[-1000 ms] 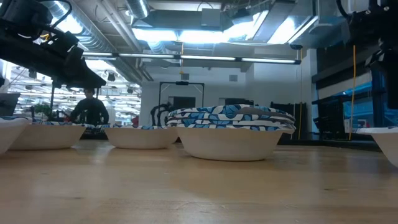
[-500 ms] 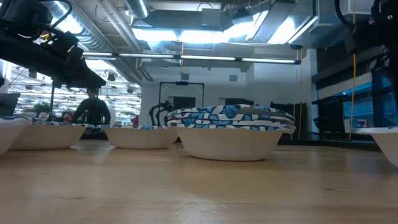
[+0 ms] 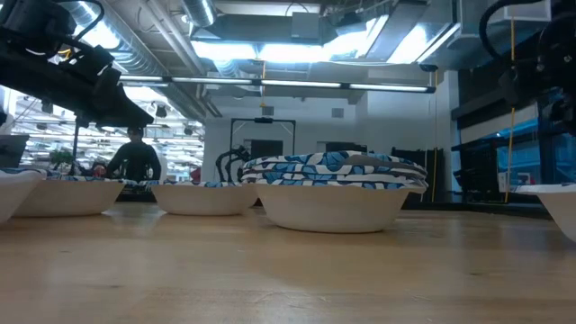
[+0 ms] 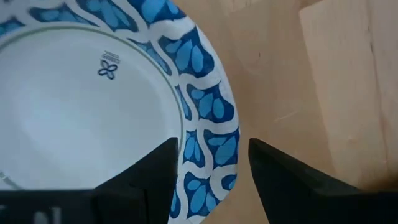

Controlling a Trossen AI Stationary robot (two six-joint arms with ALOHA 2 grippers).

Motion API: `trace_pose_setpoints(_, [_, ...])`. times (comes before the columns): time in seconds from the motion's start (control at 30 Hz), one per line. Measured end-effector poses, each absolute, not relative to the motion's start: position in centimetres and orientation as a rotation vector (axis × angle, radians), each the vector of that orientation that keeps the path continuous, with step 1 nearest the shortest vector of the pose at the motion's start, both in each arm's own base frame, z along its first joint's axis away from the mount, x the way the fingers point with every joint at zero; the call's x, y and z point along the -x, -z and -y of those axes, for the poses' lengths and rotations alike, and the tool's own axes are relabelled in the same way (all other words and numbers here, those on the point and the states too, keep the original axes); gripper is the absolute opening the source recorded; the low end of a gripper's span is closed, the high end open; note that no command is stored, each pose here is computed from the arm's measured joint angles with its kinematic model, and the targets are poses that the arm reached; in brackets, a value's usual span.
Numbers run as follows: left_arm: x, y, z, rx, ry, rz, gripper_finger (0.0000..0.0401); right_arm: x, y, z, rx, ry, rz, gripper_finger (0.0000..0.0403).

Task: Nest bowls inside each other
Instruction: Stack the white bowl on top of the other white bowl

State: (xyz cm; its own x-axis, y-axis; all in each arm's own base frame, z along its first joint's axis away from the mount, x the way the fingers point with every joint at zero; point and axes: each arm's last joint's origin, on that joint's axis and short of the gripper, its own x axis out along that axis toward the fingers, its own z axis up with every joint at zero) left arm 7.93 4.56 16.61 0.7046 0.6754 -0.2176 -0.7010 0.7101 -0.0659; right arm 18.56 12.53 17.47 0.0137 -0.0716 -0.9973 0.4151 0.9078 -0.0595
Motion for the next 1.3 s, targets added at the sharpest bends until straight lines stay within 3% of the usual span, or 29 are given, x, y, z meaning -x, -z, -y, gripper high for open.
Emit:
trace_pose_setpoints(0.23, [-7.9,-16.6,-4.6,0.148,-0.768,-0.183,0.0160,-18.7,-17.0,-12.7,-0.285,0.410,-1.525,0.0143])
trace_pose_setpoints(0.6, [-7.9,-16.6,-4.6,0.148,-0.768,-0.183,0.0160,-18.8,-17.0,-12.6,-0.317,0.419,-1.532,0.0011])
trace_pose_setpoints(0.9, [-7.9,-16.6,-4.6,0.152,-0.768,-0.181,0.0160,-19.5,-18.1,-11.5,-0.400,0.398,-1.513,0.0006])
trace_pose_setpoints(1.3, [-7.9,-16.6,-4.6,0.152,-0.768,-0.181,0.0160,-20.3,-25.6,-8.8,-0.617,0.280,-1.258,0.0003])
